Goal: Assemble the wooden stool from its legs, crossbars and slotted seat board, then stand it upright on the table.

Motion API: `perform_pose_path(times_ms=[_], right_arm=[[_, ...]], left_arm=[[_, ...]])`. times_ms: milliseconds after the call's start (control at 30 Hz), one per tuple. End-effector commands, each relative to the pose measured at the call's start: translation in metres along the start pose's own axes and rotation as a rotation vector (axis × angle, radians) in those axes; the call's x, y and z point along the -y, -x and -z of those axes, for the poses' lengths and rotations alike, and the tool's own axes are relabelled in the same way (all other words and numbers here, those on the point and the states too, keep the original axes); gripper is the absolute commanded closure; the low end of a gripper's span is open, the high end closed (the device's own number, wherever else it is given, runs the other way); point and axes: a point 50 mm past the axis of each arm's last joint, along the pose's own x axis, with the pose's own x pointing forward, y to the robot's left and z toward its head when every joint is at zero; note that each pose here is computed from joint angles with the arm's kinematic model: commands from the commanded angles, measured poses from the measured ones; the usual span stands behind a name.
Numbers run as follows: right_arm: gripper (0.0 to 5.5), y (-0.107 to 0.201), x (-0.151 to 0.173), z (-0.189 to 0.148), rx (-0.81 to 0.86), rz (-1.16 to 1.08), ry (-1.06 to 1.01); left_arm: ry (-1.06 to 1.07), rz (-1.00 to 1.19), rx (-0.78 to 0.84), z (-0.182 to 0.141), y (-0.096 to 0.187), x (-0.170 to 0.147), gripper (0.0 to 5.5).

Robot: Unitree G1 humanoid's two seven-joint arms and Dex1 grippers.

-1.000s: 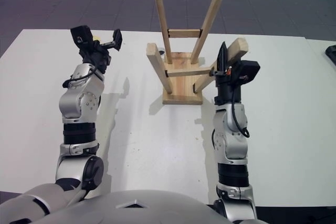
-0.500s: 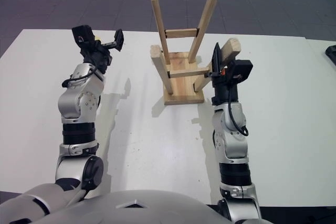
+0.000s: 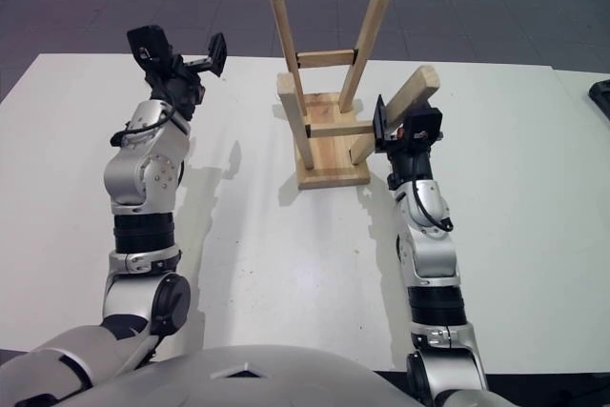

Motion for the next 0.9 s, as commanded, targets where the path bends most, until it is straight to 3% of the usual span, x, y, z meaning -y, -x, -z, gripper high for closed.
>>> perform_pose_path(times_ms=[33,167,333,533,600,700,833,900], right_arm=[[1.43,0.009,0.015,0.013,-0.176,-0.004,-0.008],[0.78,-0.013,0.027,-0.059,0.077,0.008,-0.046],[0.11,-0.028,0.032,-0.125,0.286,-0.036,-0.320],[0.11,-0.040,0.048,-0.205,0.578,-0.111,-0.431],[0.11,-0.042,0.047,-0.217,0.611,-0.137,-0.449],[0.11,-0.052,0.034,-0.179,0.423,-0.106,-0.371],[0.11,-0.033,0.002,-0.065,-0.041,-0.060,-0.330],[0.11,-0.024,-0.009,-0.034,-0.148,-0.025,-0.324]], left_arm=[[0.026,-0.010,0.001,0.001,-0.002,0.003,0.10],[0.030,-0.032,-0.001,0.004,-0.001,0.000,0.10],[0.040,-0.041,-0.006,0.009,-0.002,0.000,0.10],[0.053,-0.098,0.037,0.002,-0.004,-0.011,0.10],[0.053,-0.123,0.050,0.000,-0.004,-0.017,0.10],[0.050,-0.149,0.057,-0.001,-0.004,-0.022,0.10],[0.039,-0.138,0.046,0.000,-0.006,-0.022,0.10],[0.033,-0.118,0.030,0.003,-0.006,-0.019,0.10]])
